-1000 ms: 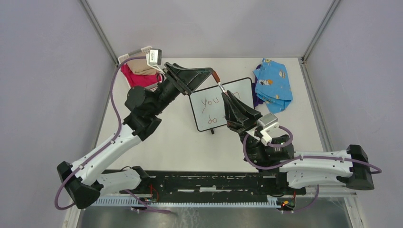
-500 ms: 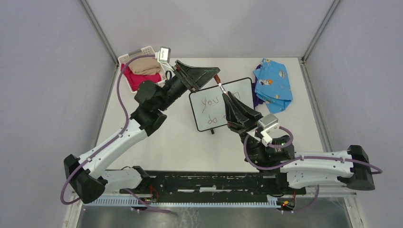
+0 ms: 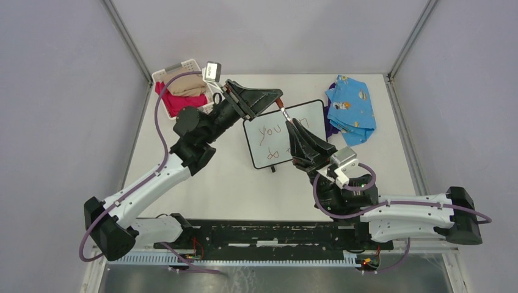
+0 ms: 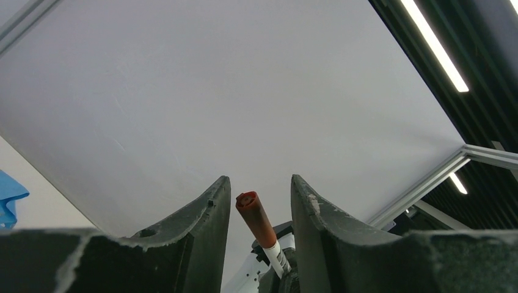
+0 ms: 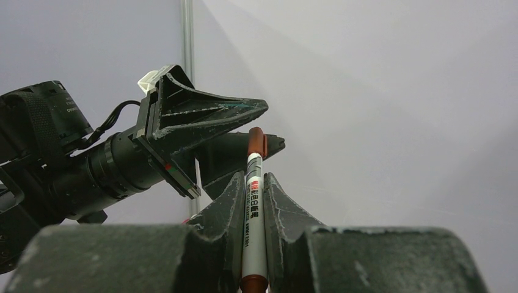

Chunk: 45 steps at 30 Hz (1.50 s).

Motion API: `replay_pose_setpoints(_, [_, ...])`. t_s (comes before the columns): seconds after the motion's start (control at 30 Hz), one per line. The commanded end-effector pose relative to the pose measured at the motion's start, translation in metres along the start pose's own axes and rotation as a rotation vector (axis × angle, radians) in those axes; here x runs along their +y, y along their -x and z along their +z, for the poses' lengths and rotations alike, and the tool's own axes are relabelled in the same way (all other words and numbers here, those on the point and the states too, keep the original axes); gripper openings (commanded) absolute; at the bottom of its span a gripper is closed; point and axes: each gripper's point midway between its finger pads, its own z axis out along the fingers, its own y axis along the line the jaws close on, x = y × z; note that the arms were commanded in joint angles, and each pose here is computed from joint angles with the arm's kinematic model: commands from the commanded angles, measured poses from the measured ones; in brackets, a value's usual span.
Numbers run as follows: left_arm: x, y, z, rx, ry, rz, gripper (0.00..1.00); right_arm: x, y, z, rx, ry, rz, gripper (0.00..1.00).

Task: Write a sentence on the whiteboard
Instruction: Close the whiteboard marker at the center of the board.

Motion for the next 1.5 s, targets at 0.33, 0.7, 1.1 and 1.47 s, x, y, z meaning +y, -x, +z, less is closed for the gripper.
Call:
replay_pose_setpoints(0.33, [-0.017,-0.003,-0.005,0.016,-0.089,-0.029,0.18,-0.008,0.012,0.004,-0.030,-0.034,0.024,0.00])
replay_pose_setpoints(0.7, [-0.018,-0.017,-0.008,0.065,-0.132,-0.077,0.02,-0.008,0.010,0.005,-0.036,-0.045,0.016,0.00])
replay_pose_setpoints(1.1, [-0.012,-0.045,-0.011,0.123,-0.118,-0.096,0.02,-0.007,0.009,0.008,-0.035,-0.058,0.002,0.00])
replay_pose_setpoints(1.47, [-0.013,-0.070,-0.011,0.167,-0.106,-0.092,0.02,-0.007,0.010,0.010,-0.038,-0.069,-0.005,0.00])
